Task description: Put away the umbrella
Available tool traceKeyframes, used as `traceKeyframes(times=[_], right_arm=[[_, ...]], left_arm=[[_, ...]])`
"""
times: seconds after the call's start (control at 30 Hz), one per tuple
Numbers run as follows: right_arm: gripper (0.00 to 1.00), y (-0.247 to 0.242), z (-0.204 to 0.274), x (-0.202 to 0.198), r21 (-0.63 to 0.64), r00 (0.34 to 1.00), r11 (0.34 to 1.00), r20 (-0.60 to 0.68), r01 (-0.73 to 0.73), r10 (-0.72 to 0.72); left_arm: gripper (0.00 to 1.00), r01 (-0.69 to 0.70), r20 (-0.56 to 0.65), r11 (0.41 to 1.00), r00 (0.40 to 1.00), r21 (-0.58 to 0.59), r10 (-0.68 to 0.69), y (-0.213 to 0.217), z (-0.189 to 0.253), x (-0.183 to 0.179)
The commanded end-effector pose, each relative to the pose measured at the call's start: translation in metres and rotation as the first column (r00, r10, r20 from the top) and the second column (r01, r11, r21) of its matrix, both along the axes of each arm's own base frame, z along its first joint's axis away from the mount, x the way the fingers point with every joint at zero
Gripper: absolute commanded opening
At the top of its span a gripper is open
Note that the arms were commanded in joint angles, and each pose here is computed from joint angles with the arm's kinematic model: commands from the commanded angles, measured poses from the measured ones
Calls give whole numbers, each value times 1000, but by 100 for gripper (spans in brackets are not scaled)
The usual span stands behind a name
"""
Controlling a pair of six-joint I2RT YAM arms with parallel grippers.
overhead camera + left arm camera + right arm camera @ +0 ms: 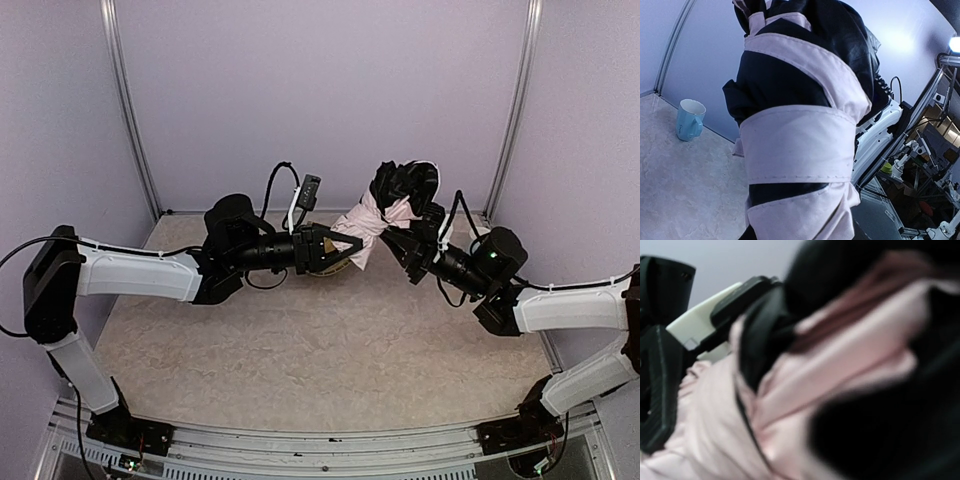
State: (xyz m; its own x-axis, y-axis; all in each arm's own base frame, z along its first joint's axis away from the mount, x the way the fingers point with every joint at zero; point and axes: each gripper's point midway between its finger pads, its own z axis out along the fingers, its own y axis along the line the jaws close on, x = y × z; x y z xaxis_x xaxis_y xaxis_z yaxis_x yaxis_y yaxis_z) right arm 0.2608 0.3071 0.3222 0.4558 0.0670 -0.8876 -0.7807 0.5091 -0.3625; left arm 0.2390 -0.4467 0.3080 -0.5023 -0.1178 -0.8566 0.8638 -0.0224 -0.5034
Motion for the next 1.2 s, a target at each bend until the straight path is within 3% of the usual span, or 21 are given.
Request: traceKeyframes(times=[0.0,0.2,0.5,0.67,0.9,1.07,1.17], right_arm=[[24,-3,37,-19,101,997,993,53,-58,52],[19,-6,32,1,124,999,992,-28,26,-23],[21,-5,30,14,97,995,993,-80,74,-66],[30,-4,22,20,59,992,994,-99,88,-82],[32,-6,22,24,50,989,992,-98,114,-109],[46,-12,14,38,38,976,984,-139,173,-166],[48,-16,10,45,34,967,978,-157,206,-198]], left_arm=[[0,151,-36,986,988,69,-148,-16,-29,-39],[0,166,23,983,986,81,-168,-20,-21,-48],[0,152,56,983,986,103,-158,-14,-24,-51],[0,153,75,981,984,116,-162,-11,-24,-54],[0,162,88,978,981,130,-174,-10,-26,-56],[0,164,97,978,980,126,-176,-9,-23,-58],[0,154,92,980,982,124,-166,-8,-23,-56]])
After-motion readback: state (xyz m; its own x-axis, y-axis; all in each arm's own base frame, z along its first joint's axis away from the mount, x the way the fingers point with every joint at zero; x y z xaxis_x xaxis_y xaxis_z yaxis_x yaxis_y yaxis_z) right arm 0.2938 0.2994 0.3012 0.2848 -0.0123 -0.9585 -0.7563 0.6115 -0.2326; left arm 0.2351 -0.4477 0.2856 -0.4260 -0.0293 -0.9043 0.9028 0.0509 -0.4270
